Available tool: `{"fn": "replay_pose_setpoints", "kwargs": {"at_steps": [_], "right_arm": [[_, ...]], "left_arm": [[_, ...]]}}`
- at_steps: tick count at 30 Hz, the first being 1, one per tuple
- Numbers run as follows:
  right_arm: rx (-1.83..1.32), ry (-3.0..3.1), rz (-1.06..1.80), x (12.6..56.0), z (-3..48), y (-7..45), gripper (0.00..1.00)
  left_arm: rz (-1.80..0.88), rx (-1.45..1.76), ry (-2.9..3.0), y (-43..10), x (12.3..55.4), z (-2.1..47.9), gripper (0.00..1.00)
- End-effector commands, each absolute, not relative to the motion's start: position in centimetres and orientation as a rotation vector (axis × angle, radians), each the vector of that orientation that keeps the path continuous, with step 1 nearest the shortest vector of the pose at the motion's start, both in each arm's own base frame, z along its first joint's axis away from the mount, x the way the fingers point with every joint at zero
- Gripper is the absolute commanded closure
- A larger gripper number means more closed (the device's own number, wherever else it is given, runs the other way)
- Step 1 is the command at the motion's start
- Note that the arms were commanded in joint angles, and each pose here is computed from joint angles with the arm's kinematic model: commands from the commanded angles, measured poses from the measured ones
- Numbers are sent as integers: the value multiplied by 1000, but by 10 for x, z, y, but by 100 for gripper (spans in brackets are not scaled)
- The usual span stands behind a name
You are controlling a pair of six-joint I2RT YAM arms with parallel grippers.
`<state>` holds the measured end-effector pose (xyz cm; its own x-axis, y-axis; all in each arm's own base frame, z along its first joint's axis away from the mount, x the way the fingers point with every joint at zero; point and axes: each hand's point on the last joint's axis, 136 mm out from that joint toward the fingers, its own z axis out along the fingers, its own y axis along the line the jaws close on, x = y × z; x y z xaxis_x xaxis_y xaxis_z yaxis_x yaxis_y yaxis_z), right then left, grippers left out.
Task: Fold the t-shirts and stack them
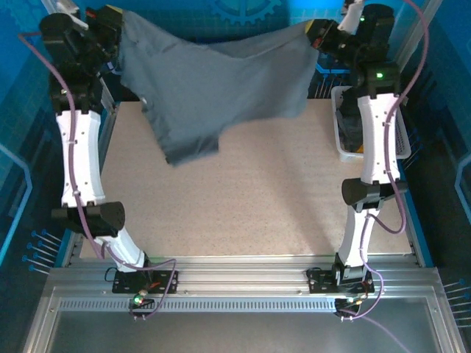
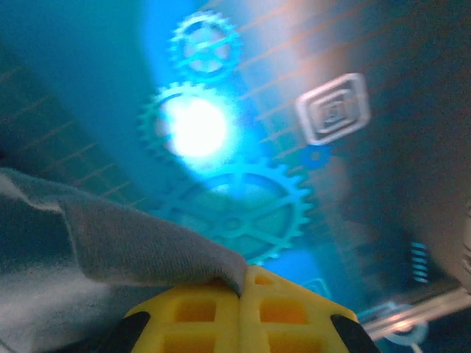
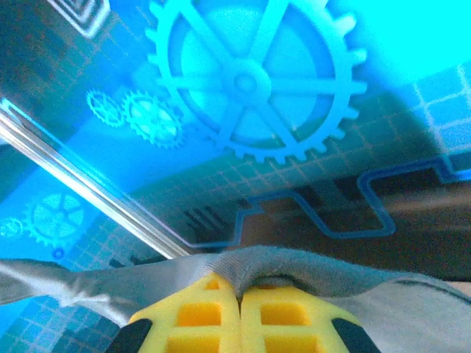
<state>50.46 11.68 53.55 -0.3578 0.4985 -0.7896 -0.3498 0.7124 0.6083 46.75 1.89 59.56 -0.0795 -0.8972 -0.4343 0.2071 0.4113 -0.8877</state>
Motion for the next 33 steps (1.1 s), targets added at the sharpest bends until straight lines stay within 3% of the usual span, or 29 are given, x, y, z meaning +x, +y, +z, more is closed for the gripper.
{"fn": "replay_pose_setpoints", "kwargs": {"at_steps": [1,5,8,13,16,18,20,22,27,33], "right_arm": [[117,1660,866,467,571,96,100],[209,1819,753,448,512,80,100],[362,1925,640,421,439,57,100],[659,2203,399,364,271,15,100],[803,2344,302,334,193,1,98],[906,2432,221,318,156,-10,78],[951,2516,185,312,135,-10,58],[921,2572,161,317,130,-4,49],[705,2616,124,344,141,27,44],[502,2730,248,370,116,75,47]], "left_arm": [[-1060,-561,1184,4,390,662,100],[-1015,-677,1307,-16,368,593,100],[-954,-845,1471,-29,349,488,100],[-970,-1029,1856,-90,302,312,100],[-1000,-1158,1971,-114,274,234,91],[-979,-1224,2043,-122,263,197,71],[-902,-1270,2094,-117,256,177,52],[-784,-1315,2071,-99,255,176,42],[-742,-1382,2018,-73,292,185,46],[-794,-1396,2128,-76,376,155,55]]}}
